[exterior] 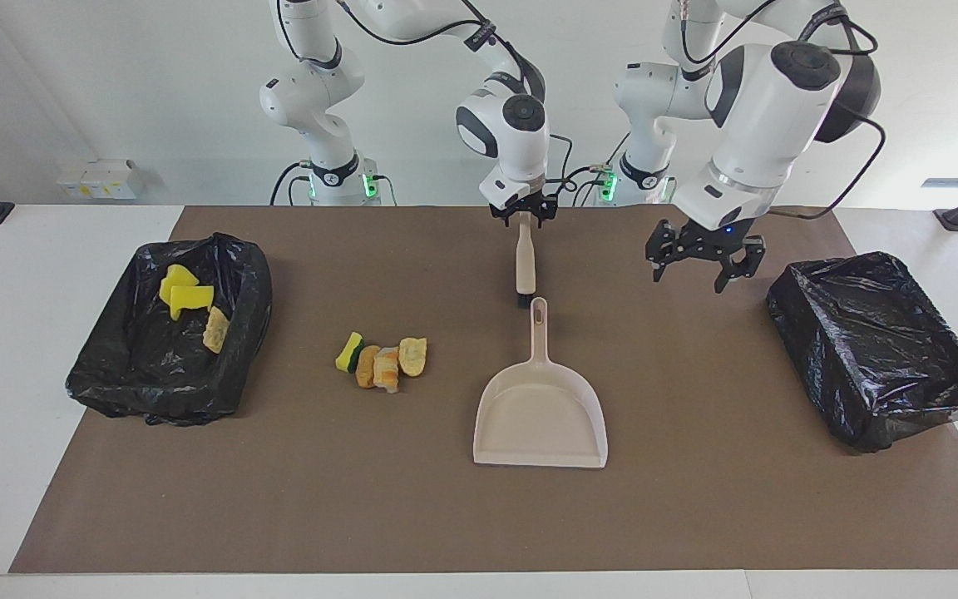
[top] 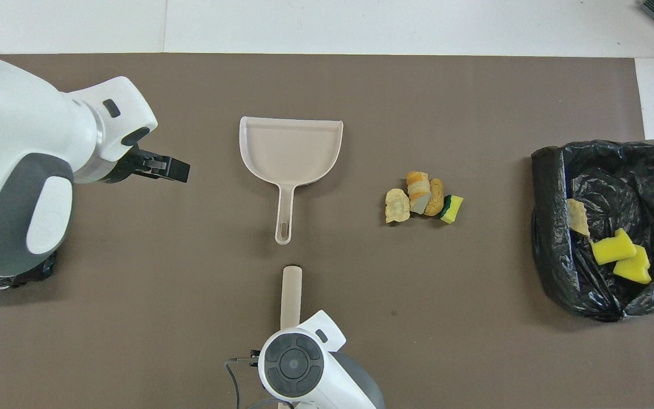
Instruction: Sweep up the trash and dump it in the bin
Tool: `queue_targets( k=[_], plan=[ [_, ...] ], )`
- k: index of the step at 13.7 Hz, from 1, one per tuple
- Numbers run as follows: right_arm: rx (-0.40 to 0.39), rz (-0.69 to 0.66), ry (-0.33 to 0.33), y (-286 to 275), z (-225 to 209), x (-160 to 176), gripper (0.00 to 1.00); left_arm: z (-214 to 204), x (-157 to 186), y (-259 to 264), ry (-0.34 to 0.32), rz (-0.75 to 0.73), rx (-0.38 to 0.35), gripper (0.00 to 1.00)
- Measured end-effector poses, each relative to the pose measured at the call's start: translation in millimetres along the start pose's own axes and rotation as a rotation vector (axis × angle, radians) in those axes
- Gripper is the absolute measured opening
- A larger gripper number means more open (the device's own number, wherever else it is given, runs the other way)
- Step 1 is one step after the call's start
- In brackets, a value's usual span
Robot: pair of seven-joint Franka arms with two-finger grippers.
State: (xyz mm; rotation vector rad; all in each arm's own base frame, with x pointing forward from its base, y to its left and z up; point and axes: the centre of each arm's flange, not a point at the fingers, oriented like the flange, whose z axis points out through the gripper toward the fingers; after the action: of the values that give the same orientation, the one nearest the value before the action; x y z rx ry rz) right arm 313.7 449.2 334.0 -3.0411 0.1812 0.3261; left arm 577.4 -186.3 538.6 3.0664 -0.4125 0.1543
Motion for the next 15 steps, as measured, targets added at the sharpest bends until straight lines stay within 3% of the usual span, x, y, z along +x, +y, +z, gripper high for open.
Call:
queue_targets(
  k=[3,7,12,15],
  plan=[
    [-0.001,0.001,-0.001,1,1,0,0.26,28,12,19,0.01,-0.003,-0.003,1.0],
    [-0.027,-0.003,-0.026,7,-11,-1,0.26,82,25,65,0.011,-0.039,-0.006,1.0],
    [-0.13,-0.058,-0.162,118,-137,17,0.26,140,22,93,0.01,-0.024,-0.009,1.0],
    [-0.181,-0.058,-0.128,185,-179,38,0.26,158,11,103,-0.015,-0.027,-0.006,1.0]
  ],
)
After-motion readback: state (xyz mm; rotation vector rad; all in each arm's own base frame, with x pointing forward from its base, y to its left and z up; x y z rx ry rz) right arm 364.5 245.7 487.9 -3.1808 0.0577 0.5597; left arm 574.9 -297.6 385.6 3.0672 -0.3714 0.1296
